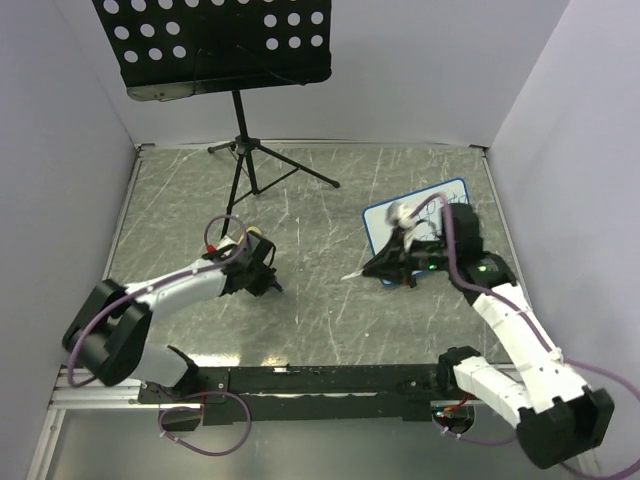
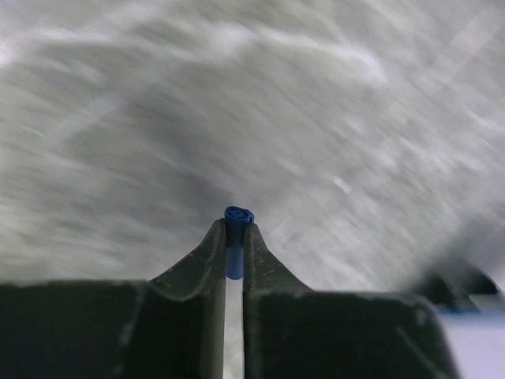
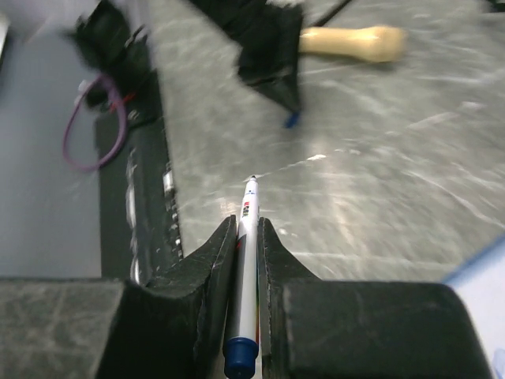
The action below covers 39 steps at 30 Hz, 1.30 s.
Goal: Write a sentence on the whiteboard
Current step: Pick up the pen cap from the center of the board, then insert the whiteboard marker without the cap into the pen cap.
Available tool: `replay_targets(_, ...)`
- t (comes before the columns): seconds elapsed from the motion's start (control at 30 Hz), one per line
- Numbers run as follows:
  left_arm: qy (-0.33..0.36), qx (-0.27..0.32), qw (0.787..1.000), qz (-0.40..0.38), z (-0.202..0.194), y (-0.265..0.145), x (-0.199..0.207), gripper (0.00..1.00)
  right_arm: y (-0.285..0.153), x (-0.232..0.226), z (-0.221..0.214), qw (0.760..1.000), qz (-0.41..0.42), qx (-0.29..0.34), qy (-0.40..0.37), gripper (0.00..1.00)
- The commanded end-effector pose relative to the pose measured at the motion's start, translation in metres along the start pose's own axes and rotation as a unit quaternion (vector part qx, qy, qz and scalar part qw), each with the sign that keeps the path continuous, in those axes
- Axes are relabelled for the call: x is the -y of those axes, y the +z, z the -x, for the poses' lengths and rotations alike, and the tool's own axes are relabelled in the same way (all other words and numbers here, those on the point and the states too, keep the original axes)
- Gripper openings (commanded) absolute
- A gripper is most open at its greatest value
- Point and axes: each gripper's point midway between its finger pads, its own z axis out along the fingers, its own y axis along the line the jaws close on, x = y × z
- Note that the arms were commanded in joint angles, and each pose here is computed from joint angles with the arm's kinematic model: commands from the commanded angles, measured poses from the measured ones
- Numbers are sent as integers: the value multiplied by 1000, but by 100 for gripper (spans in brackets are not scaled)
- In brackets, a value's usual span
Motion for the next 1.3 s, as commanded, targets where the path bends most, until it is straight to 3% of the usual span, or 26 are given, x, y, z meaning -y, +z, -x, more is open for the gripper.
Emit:
replay_targets(0.0,-15,-71,984,-161,-18,-37,60,7,41,-23,-7,988,59,-22,-138,0)
replay_targets(0.17,-64,-129,959,-244,-30,-66,87,4,76,-29,-21,973,61,-64,-213,0)
replay_targets(0.27,-108,-167,942,-272,-36,-77,96,5,83,-18,-17,970,19,-76,-232,0)
replay_targets(0.6,-176,-243,905,-303,-49,-88,104,5,92,4,-16,963,-51,-82,-253,0)
replay_targets(1.27,-232,-260,884,-311,-44,-99,98,5,94,6,-6,961,-63,-80,-259,0)
